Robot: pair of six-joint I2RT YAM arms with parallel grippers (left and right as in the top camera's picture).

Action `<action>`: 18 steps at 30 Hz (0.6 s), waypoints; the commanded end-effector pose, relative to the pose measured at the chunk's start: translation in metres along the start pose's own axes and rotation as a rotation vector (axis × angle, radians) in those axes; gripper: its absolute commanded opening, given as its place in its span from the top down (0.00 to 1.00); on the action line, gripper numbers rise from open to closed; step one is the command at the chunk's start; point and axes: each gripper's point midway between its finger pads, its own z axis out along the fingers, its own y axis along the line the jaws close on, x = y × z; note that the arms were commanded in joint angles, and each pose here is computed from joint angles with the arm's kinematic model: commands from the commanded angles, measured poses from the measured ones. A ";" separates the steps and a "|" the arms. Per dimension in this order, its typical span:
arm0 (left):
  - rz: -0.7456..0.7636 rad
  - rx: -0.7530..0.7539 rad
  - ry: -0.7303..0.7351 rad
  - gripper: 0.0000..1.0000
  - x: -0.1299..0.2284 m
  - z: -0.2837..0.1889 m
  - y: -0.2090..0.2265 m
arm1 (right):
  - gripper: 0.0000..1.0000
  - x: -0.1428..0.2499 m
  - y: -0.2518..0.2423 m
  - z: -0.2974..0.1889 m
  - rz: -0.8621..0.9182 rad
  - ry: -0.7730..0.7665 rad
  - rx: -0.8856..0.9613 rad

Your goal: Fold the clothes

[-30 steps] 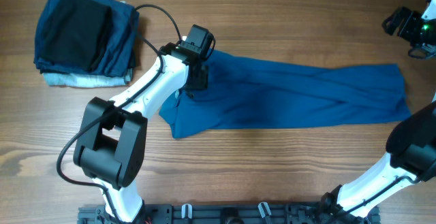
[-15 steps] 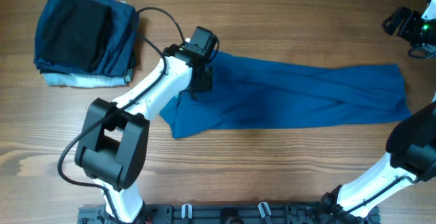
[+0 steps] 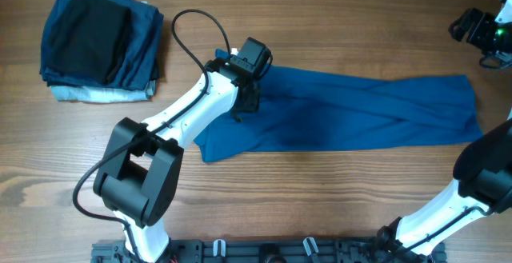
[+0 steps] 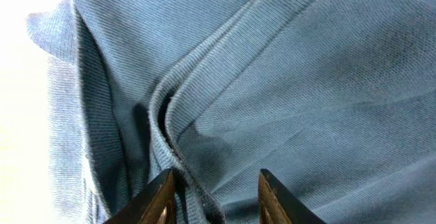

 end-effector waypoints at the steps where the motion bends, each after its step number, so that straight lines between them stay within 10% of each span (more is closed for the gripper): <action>1: -0.002 -0.042 0.003 0.60 0.004 -0.005 0.010 | 0.01 -0.001 0.006 -0.004 -0.011 -0.009 -0.021; 8: 0.005 -0.090 0.024 0.61 0.018 0.007 0.021 | 0.01 -0.001 0.006 -0.004 -0.011 -0.009 -0.021; 13: 0.000 -0.110 -0.010 0.94 0.011 0.006 0.024 | 0.00 -0.001 0.006 -0.004 -0.011 -0.009 -0.021; 18: -0.021 -0.187 -0.137 0.96 -0.017 -0.039 0.041 | 0.01 -0.001 0.006 -0.004 -0.011 -0.008 -0.021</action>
